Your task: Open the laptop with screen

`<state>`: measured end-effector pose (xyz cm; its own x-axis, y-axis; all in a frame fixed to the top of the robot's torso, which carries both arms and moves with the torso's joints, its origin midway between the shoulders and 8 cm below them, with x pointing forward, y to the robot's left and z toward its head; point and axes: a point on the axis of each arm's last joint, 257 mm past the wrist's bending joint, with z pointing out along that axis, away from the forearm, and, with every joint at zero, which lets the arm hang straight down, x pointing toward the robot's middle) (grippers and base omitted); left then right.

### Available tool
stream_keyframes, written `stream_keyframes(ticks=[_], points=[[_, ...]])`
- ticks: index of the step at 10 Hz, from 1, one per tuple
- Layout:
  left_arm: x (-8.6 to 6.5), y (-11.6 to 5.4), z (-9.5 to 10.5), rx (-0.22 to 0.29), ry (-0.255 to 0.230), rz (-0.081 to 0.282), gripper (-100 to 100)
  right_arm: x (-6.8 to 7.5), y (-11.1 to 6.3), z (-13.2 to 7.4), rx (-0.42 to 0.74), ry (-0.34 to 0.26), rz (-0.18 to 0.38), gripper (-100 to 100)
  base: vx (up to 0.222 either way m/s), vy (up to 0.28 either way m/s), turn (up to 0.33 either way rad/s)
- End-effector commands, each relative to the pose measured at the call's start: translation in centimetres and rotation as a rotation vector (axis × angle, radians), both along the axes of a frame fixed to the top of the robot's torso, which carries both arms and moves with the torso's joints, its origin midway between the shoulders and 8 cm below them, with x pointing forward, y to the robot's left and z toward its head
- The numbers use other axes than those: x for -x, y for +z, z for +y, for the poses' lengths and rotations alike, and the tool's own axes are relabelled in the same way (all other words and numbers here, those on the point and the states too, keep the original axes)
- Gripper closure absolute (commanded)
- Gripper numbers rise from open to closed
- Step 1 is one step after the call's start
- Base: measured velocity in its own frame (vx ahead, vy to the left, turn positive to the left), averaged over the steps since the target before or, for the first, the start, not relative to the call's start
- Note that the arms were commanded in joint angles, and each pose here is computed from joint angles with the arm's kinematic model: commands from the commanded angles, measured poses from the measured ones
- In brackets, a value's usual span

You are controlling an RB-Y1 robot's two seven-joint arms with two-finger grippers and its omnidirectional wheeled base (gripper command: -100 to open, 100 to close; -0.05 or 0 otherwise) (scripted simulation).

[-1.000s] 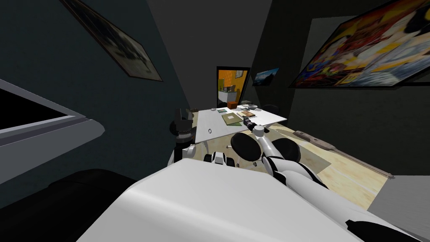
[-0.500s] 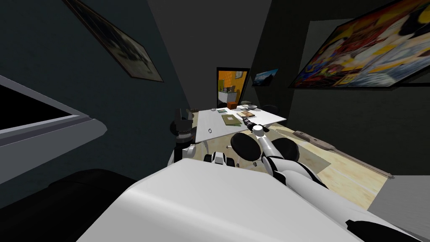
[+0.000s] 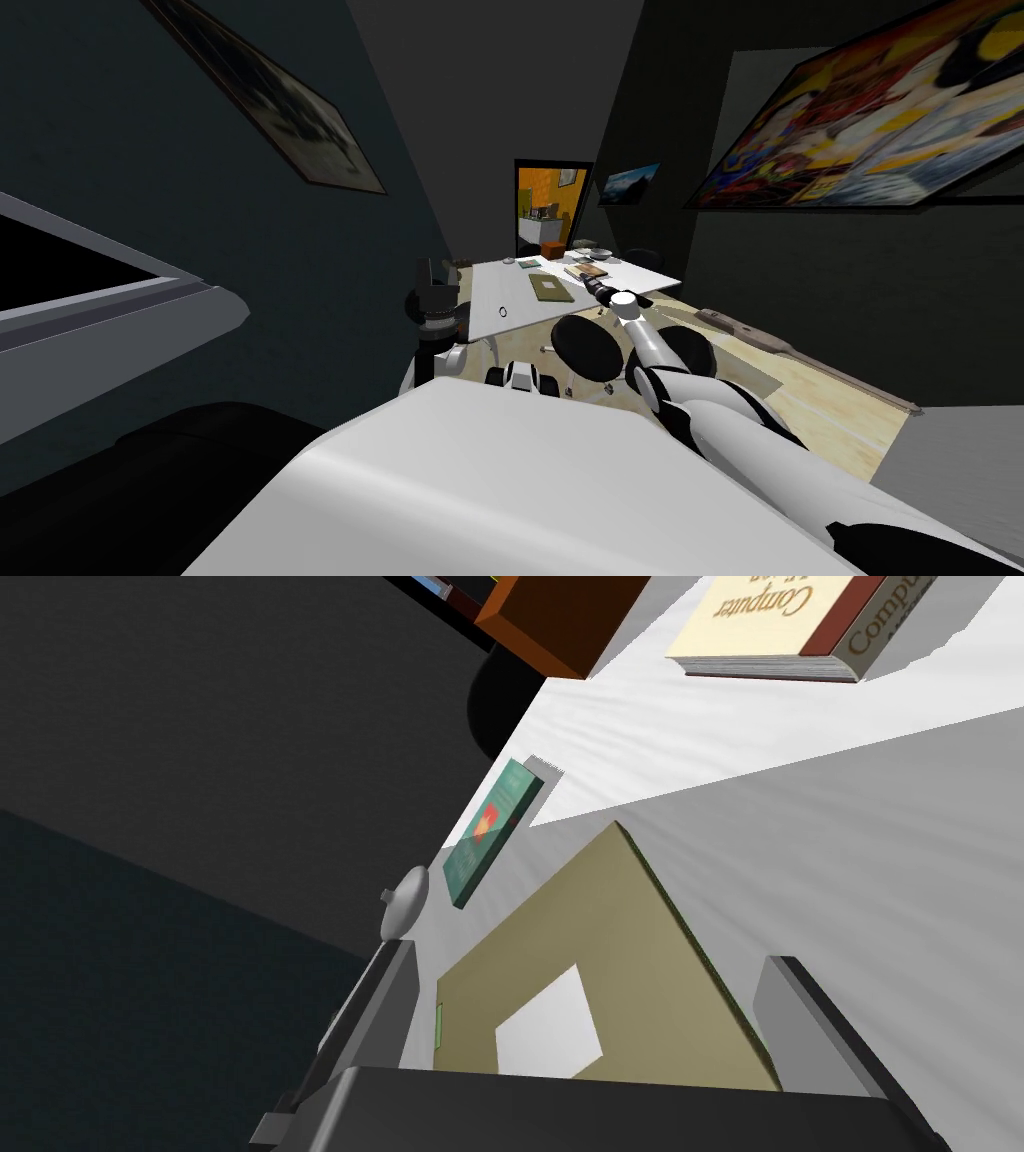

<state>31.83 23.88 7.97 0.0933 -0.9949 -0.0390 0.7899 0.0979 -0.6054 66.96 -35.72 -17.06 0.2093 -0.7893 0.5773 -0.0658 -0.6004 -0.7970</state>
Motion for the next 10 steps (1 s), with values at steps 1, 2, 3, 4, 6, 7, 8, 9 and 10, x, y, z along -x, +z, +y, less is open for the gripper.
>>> stream_keyframes(ticks=[1,2,3,4,6,7,8,9,10], points=[[0.0,0.0,0.0,0.000,0.000,0.000,0,0.0,0.9,-0.5,0.000,0.005,0.002,-100,0.009,0.036,-0.012],[0.0,0.0,0.0,0.000,0.000,0.000,0,-0.2,2.1,-1.2,-0.001,0.010,0.002,-100,0.004,0.054,-0.044],[0.0,0.0,0.0,0.000,0.000,0.000,0,-0.2,2.6,-1.5,-0.001,0.012,0.002,-100,-0.007,0.062,-0.043],[0.0,0.0,0.0,0.000,0.000,0.000,0,-0.3,2.2,-1.3,-0.003,0.009,0.001,-100,-0.004,0.026,-0.008],[0.0,0.0,0.0,0.000,0.000,0.000,0,-0.3,2.2,-1.3,-0.002,0.010,0.002,0,0.000,0.003,0.001],[0.0,0.0,0.0,0.000,0.000,0.000,0,-0.3,2.2,-1.3,-0.002,0.010,0.002,0,0.000,0.000,0.000],[0.0,0.0,0.0,0.000,0.000,0.000,0,-0.3,2.2,-1.3,-0.002,0.010,0.002,0,0.000,0.000,0.000],[0.0,0.0,0.0,0.000,0.000,0.000,0,-0.3,2.2,-1.3,-0.002,0.010,0.002,0,0.000,0.000,0.000],[0.0,0.0,0.0,0.000,0.000,0.000,0,-0.3,2.2,-1.3,-0.002,0.010,0.002,0,0.000,0.000,0.000]])
